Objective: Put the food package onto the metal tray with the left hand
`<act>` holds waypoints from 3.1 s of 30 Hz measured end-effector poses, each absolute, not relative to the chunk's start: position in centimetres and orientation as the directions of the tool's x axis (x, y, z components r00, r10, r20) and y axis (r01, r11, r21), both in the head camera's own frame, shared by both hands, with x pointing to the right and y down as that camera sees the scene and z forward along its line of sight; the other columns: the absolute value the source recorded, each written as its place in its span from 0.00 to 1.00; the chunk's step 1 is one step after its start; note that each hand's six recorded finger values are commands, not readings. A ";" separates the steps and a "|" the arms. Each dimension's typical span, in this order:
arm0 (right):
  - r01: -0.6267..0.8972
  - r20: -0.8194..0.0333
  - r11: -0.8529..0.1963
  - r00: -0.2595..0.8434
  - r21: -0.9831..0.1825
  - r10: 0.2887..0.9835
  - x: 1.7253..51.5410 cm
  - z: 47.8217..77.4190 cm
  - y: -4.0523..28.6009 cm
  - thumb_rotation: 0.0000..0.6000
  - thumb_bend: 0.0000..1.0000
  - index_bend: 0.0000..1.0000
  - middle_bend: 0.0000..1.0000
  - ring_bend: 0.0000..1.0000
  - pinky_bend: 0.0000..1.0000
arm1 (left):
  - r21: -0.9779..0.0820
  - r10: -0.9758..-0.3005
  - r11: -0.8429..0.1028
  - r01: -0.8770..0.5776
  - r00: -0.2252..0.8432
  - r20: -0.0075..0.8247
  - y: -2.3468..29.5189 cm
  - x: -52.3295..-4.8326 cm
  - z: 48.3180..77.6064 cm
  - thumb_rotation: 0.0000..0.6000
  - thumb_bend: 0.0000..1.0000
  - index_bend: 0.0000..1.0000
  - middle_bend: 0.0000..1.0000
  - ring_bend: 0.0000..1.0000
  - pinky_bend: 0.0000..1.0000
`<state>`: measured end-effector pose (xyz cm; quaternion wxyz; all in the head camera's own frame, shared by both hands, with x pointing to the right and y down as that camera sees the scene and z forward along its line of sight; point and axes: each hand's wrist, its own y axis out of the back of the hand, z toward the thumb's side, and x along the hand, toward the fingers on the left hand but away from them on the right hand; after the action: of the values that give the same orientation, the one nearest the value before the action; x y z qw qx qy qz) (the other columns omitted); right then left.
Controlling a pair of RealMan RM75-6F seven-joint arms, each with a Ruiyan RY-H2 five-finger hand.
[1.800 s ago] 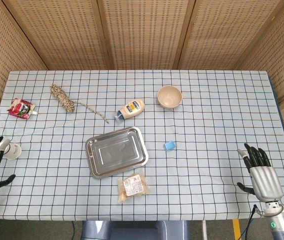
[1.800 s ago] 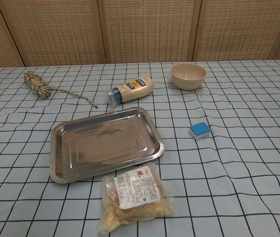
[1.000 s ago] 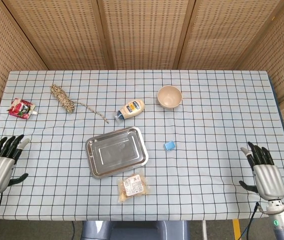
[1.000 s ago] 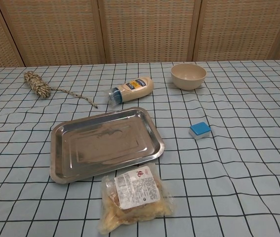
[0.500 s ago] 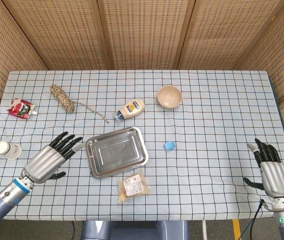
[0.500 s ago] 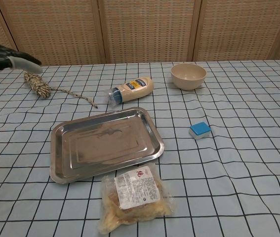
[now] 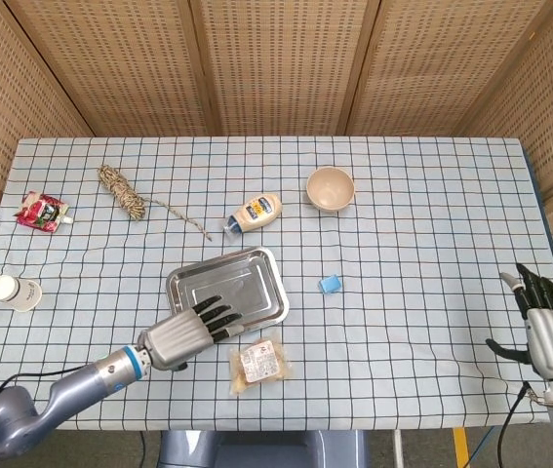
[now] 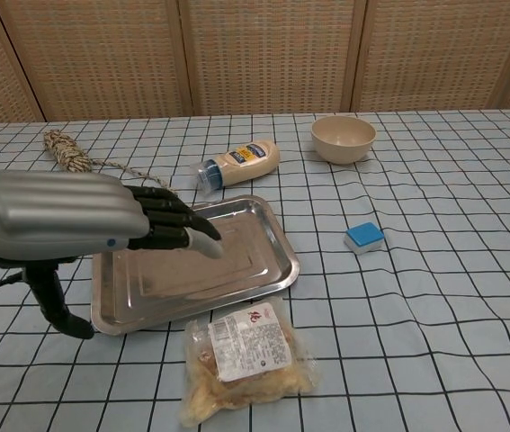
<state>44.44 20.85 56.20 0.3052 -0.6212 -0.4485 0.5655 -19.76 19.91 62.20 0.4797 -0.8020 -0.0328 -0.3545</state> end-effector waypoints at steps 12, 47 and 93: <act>0.256 -0.413 -0.380 -0.089 -0.889 0.906 46.2 55.5 20.1 1.00 0.08 0.14 0.00 0.00 0.00 | -0.722 -0.214 -0.538 0.434 0.759 0.615 21.1 -13.4 65.1 1.00 0.00 0.00 0.00 0.00 0.00; 0.282 -0.393 -0.353 -0.096 -0.892 0.915 46.7 54.6 19.6 1.00 0.07 0.15 0.00 0.00 0.00 | -0.799 -0.423 -0.502 0.331 0.712 0.561 16.9 -14.1 63.1 1.00 0.20 0.53 0.31 0.28 0.29; 0.200 -0.426 -0.416 -0.009 -0.887 0.905 43.5 56.2 20.8 1.00 0.07 0.15 0.00 0.00 0.00 | -0.908 -0.894 -0.384 0.168 0.179 0.411 17.8 -35.5 57.9 1.00 0.06 0.00 0.00 0.00 0.00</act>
<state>43.46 20.77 56.17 0.3154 -0.6292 -0.4390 0.5585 -35.53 17.75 57.87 0.4681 -0.6086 0.2982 -0.5671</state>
